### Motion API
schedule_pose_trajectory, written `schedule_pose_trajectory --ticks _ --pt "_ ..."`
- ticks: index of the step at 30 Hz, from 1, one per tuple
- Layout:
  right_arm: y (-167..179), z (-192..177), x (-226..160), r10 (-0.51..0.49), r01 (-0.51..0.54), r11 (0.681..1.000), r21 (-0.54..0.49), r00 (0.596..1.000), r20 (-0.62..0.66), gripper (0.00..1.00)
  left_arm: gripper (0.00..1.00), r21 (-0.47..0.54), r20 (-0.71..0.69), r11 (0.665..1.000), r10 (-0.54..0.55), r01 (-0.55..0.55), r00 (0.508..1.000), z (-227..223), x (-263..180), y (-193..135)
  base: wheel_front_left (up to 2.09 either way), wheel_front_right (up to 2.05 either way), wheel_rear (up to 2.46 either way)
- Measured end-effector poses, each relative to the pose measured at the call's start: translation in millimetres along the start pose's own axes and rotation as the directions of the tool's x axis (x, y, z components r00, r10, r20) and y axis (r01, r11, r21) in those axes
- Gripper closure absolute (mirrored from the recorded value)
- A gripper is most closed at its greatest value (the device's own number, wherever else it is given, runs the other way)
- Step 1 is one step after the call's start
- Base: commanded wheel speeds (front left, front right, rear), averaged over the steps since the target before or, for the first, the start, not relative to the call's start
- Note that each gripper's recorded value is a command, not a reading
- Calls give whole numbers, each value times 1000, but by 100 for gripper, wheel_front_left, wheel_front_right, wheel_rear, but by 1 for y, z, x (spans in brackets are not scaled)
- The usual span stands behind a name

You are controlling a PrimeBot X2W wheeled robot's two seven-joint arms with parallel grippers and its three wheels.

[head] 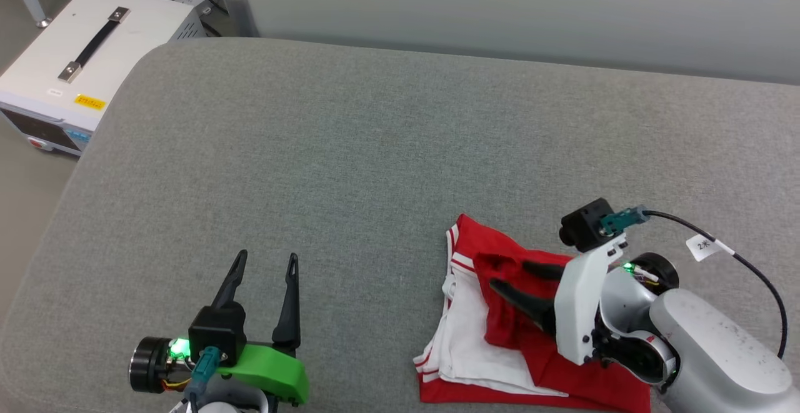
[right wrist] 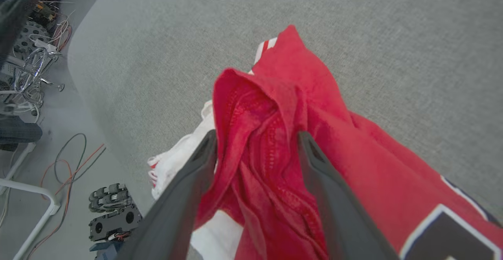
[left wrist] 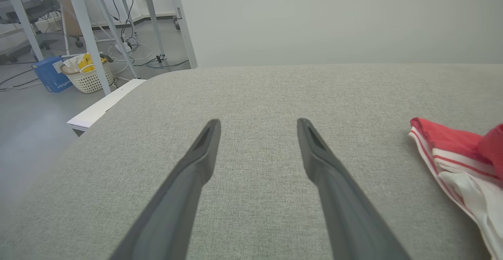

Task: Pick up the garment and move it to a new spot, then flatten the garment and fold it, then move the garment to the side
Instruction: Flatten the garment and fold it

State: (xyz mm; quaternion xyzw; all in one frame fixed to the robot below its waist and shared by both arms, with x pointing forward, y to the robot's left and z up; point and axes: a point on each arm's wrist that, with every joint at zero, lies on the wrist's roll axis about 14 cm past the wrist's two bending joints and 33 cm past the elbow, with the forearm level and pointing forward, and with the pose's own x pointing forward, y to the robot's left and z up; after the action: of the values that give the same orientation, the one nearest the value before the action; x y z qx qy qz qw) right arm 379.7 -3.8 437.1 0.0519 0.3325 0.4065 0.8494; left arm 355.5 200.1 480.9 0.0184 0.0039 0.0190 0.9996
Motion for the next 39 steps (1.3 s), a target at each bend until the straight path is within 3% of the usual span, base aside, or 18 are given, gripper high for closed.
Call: schedule_pose_trajectory --ticks 3,7,13,16,18,21,23,26,39 --pt "-1 25 -15 -17 22 999 -39 993 120 0 0 -3 9 1000 -7 7 1000 3 -3 -2 0 0 0" --pt "-19 64 -45 -95 125 990 -72 940 329 0 0 -6 17 1000 -20 20 1000 5 -7 -6 0 0 0" --pt "-48 94 -97 -224 315 947 -64 790 571 0 0 -8 34 999 -41 42 999 10 -7 -13 0 0 0" --pt "-66 100 -127 -301 425 905 -25 679 670 0 0 -8 45 999 -52 52 998 13 -5 -16 0 0 0" --pt "-75 101 -145 -335 509 860 -35 615 714 0 0 -8 51 998 -58 59 997 15 -4 -18 0 0 0" --pt "-80 94 -162 -376 568 823 9 533 758 0 0 -8 58 998 -66 66 996 17 -5 -21 0 0 0" --pt "-79 87 -168 -386 602 798 0 511 768 0 0 -9 64 998 -67 67 996 19 -7 -21 0 0 0" --pt "-76 73 -173 -423 609 791 60 473 773 0 0 -8 80 997 -71 72 994 24 -8 -22 0 0 0" --pt "-58 22 -181 -512 618 770 161 447 734 0 0 -16 112 995 -100 102 989 33 -19 -29 0 0 0"
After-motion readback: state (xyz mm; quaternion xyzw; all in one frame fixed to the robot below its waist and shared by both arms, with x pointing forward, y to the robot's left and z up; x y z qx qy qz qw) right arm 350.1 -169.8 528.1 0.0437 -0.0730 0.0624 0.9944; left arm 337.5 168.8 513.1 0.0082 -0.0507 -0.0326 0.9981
